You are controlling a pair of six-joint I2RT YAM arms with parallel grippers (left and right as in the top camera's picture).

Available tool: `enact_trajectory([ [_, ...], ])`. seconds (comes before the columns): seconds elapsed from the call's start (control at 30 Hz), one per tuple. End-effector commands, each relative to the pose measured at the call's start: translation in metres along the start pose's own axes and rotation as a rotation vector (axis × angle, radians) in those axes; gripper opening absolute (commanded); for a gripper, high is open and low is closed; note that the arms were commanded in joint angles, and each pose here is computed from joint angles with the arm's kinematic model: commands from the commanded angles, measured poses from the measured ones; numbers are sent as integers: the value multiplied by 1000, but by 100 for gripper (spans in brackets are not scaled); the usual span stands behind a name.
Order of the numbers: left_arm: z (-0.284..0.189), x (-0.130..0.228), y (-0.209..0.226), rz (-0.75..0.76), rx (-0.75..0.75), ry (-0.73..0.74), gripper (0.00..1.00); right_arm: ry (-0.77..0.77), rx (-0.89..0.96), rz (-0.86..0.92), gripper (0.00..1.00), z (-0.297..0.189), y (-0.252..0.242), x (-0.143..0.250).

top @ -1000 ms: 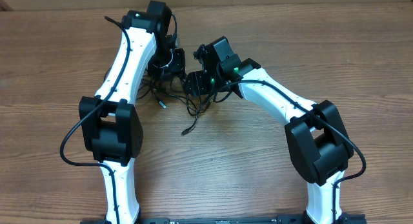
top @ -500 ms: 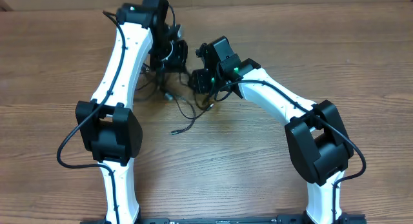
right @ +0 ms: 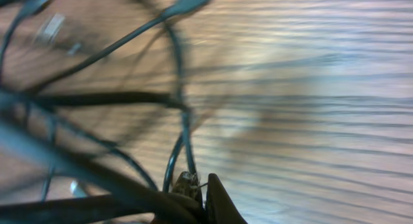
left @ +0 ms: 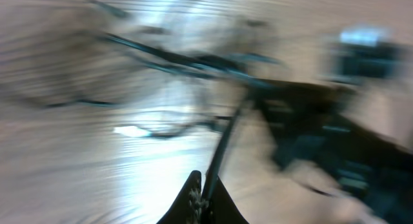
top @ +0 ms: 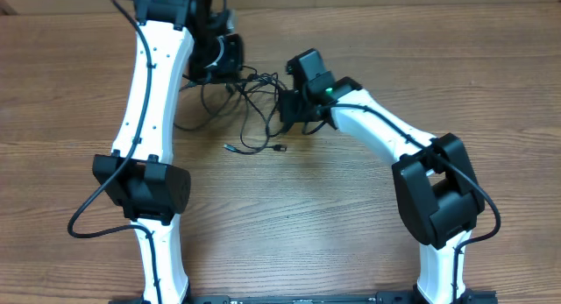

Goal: Untangle cables

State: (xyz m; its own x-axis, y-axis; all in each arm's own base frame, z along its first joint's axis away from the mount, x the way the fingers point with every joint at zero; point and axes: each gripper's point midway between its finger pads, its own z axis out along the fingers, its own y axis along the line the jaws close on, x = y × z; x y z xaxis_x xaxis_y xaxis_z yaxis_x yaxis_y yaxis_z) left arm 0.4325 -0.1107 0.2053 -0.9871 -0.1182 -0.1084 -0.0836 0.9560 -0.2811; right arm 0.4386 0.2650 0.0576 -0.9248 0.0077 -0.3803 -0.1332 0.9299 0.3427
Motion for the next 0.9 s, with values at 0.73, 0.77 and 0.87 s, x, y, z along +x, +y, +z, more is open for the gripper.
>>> enact_trajectory([
  [0.73,-60,-25,180,-431,-438,-195,4,-620,358,309,4,-278,-119,-91],
  [0.77,-60,-25,182,-442,-432,-195,4,-618,354,343,4,-279,-124,-90],
  [0.87,-58,-26,180,-457,-373,-189,4,-593,294,341,4,-275,-120,-90],
])
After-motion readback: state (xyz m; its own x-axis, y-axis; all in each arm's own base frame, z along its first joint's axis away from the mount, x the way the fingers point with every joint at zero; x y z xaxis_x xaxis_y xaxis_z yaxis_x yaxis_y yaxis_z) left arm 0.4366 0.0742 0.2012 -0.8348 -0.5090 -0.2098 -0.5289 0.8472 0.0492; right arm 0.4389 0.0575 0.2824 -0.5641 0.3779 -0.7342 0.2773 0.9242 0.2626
